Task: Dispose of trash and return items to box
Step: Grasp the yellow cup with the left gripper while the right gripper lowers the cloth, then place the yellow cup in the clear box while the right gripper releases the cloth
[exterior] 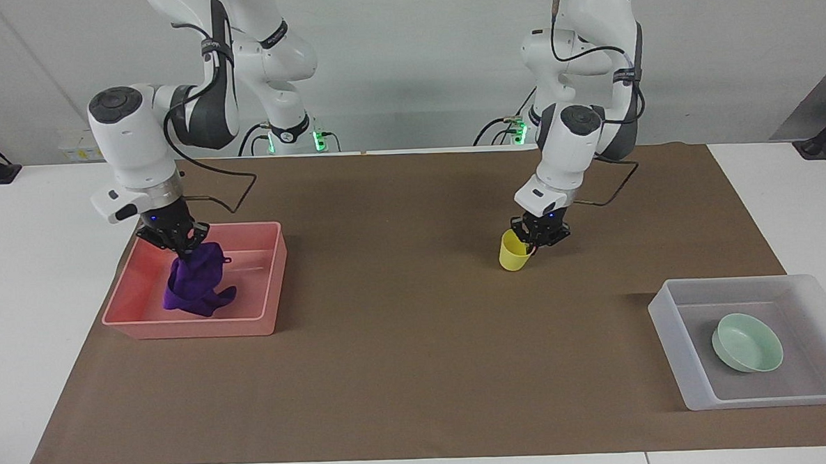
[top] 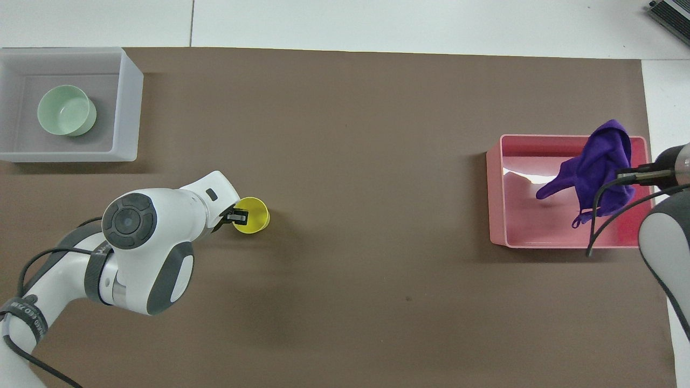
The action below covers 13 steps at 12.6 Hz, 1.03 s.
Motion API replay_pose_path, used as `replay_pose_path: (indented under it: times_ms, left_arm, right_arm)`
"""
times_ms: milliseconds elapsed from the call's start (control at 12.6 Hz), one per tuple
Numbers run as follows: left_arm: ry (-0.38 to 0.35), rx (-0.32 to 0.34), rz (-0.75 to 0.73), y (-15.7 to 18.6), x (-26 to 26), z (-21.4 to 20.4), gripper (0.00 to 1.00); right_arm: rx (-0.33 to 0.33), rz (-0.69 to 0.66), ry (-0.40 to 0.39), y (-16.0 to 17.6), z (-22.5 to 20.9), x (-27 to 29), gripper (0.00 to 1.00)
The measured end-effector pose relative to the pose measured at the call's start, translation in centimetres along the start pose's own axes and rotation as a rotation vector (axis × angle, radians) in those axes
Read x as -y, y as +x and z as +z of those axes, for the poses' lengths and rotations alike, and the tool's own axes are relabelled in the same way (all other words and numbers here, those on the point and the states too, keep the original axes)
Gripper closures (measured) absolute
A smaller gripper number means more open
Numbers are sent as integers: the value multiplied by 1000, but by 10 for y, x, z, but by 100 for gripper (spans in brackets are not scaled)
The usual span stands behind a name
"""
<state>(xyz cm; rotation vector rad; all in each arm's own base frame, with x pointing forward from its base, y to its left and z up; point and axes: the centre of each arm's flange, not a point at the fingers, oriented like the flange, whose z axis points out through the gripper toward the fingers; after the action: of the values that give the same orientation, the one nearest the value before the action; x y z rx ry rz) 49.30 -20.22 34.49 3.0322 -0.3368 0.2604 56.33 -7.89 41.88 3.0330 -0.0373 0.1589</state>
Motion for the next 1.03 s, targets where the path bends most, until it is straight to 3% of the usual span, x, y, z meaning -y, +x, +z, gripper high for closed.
replay_pose_path:
  times_ms: [238,475,792,1030]
  left_arm:
    - [3,-5,-27,21,12,-24,95]
    - [14,-71,-112,58,64,-71,96]
    - [47,-146,-160,84,146,-108,96]
    - [71,-159,-176,103,202,-125,96]
  right_arm:
    - [45,51,27,-5,38,6,98]
    - [56,64,30,-3,61,8,98]
    - [51,72,31,0,56,12,54]
    - [64,94,31,10,12,20,19]
